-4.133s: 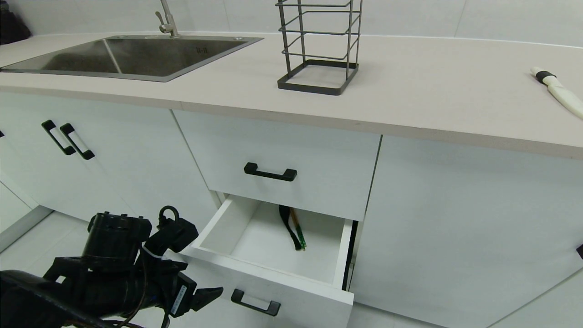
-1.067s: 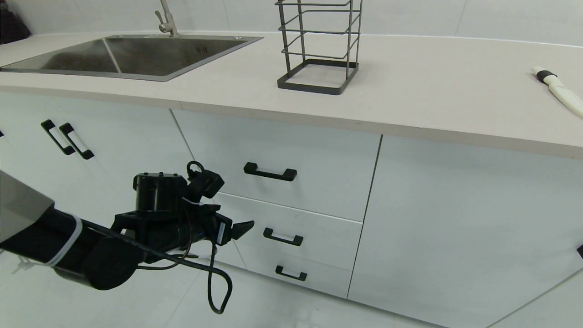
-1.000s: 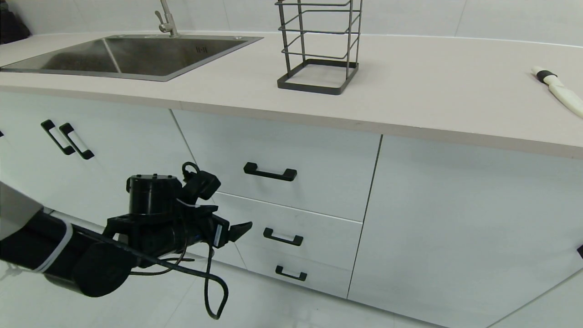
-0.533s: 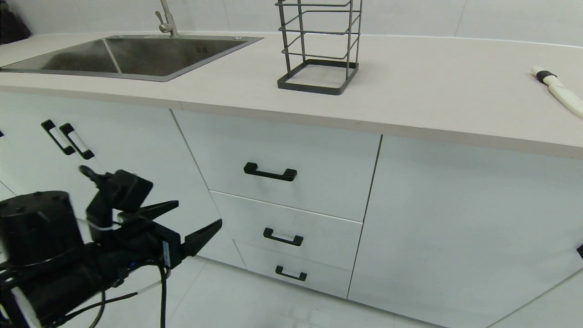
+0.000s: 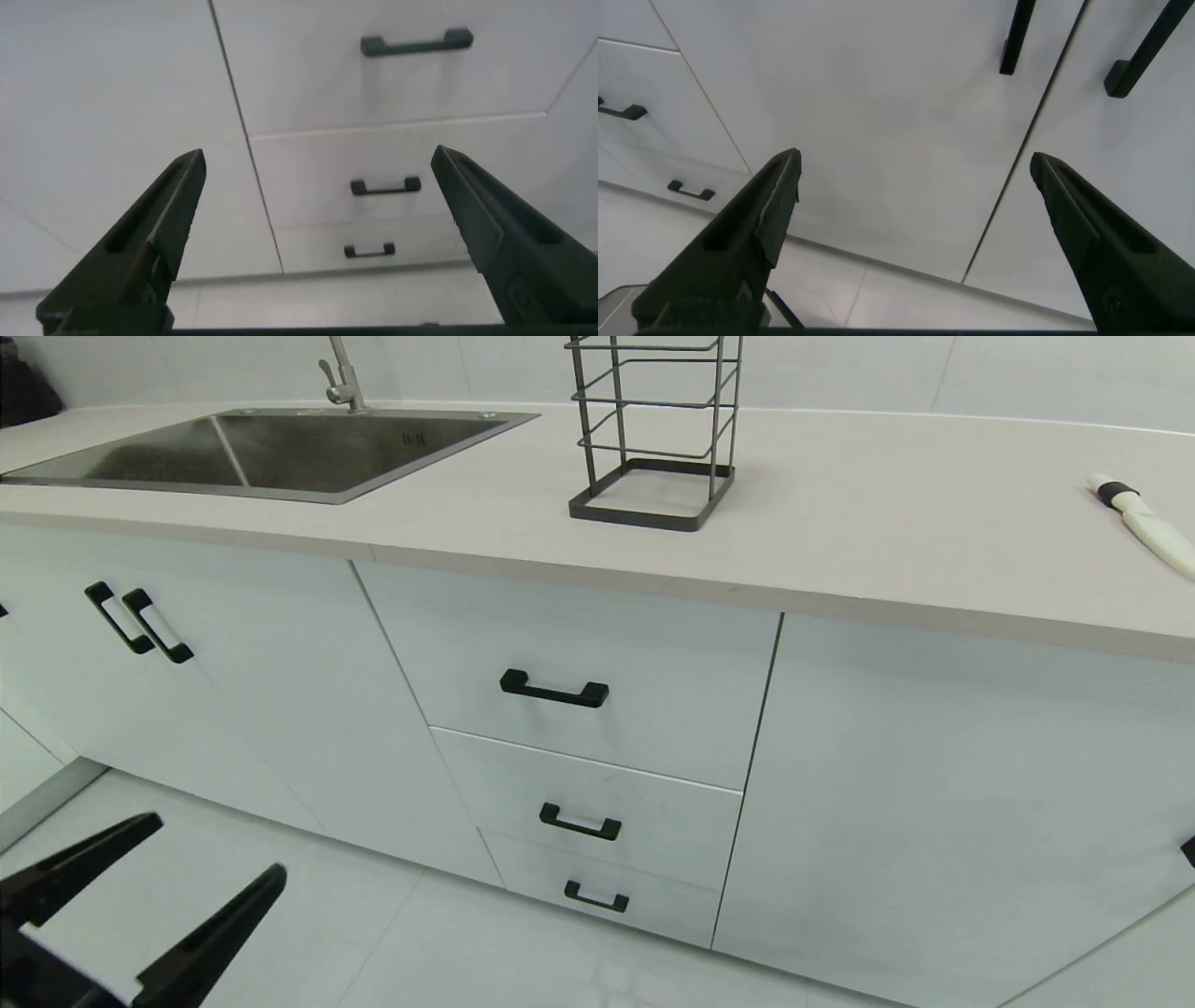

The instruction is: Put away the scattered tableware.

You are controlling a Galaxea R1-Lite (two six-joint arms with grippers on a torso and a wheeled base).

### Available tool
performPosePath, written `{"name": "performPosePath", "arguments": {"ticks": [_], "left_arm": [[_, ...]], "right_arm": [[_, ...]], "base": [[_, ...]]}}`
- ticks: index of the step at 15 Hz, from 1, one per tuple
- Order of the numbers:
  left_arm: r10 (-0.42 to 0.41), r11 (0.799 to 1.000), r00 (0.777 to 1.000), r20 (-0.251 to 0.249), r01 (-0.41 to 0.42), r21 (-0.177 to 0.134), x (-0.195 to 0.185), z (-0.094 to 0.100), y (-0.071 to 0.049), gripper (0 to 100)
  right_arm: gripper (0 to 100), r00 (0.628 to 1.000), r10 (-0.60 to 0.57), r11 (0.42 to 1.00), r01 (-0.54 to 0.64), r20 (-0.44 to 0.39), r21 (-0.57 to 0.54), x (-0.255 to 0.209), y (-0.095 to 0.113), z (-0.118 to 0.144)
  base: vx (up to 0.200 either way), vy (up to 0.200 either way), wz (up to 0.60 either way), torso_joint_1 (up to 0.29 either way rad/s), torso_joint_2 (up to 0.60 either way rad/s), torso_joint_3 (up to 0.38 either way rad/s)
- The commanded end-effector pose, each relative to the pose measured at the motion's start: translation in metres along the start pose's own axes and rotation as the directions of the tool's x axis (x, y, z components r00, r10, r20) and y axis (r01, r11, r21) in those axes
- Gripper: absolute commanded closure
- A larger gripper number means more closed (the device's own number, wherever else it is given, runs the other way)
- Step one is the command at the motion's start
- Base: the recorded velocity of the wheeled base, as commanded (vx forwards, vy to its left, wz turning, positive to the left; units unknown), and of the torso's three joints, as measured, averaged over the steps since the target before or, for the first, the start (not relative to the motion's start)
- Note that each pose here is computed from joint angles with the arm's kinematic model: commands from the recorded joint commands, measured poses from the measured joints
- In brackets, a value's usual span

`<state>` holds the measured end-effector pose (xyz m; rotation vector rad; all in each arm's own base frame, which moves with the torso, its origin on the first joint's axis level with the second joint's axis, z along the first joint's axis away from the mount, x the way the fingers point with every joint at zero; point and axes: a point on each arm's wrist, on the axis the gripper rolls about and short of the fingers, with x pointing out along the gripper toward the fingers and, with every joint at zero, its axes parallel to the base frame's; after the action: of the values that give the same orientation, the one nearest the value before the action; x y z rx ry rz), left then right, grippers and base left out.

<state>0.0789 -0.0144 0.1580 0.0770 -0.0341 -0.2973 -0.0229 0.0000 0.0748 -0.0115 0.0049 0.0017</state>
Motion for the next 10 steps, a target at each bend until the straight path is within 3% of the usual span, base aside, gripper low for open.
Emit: {"name": "performPosePath", "arguments": {"ticks": [1,4,5,7,8,10], "left_arm": [[0.037,0.999,0.997,0.073,-0.036,-0.013,-0.050,-0.019,-0.009,0],[0.043,0.999,0.998,0.053,-0.042,-0.018,-0.073,-0.035,-0.015,0],[0.035,0.999,0.999,0.004,-0.035,-0.026,-0.084,-0.051,-0.018,0],[0.035,0.999,0.997,-0.071,-0.037,-0.037,-0.097,-0.073,-0.022,0],[0.036,0.998,0.995,-0.090,-0.040,-0.039,-0.096,-0.073,-0.022,0],[0.167,0.986,0.984,-0.065,-0.168,-0.013,-0.098,-0.073,-0.023,0]], "right_arm": [[0,1.000,0.000,1.000,0.000,-0.001,-0.001,0.000,0.000,0.000],[0,1.000,0.000,1.000,0.000,-0.001,-0.001,0.000,0.000,0.000],[0,1.000,0.000,1.000,0.000,-0.001,-0.002,0.000,0.000,0.000],[0,1.000,0.000,1.000,0.000,-0.001,-0.002,0.000,0.000,0.000],[0,1.000,0.000,1.000,0.000,-0.001,-0.002,0.000,0.000,0.000],[0,1.000,0.000,1.000,0.000,-0.001,-0.001,0.000,0.000,0.000]], "base": [[0.000,0.000,-0.60,-0.002,0.00,0.012],[0.000,0.000,-0.60,0.001,0.00,0.006],[0.000,0.000,-0.60,-0.002,-0.01,0.007],[0.000,0.000,0.00,0.000,0.00,0.000],[0.000,0.000,0.00,0.000,0.00,0.000],[0.000,0.000,0.00,0.000,0.00,0.000]]}}
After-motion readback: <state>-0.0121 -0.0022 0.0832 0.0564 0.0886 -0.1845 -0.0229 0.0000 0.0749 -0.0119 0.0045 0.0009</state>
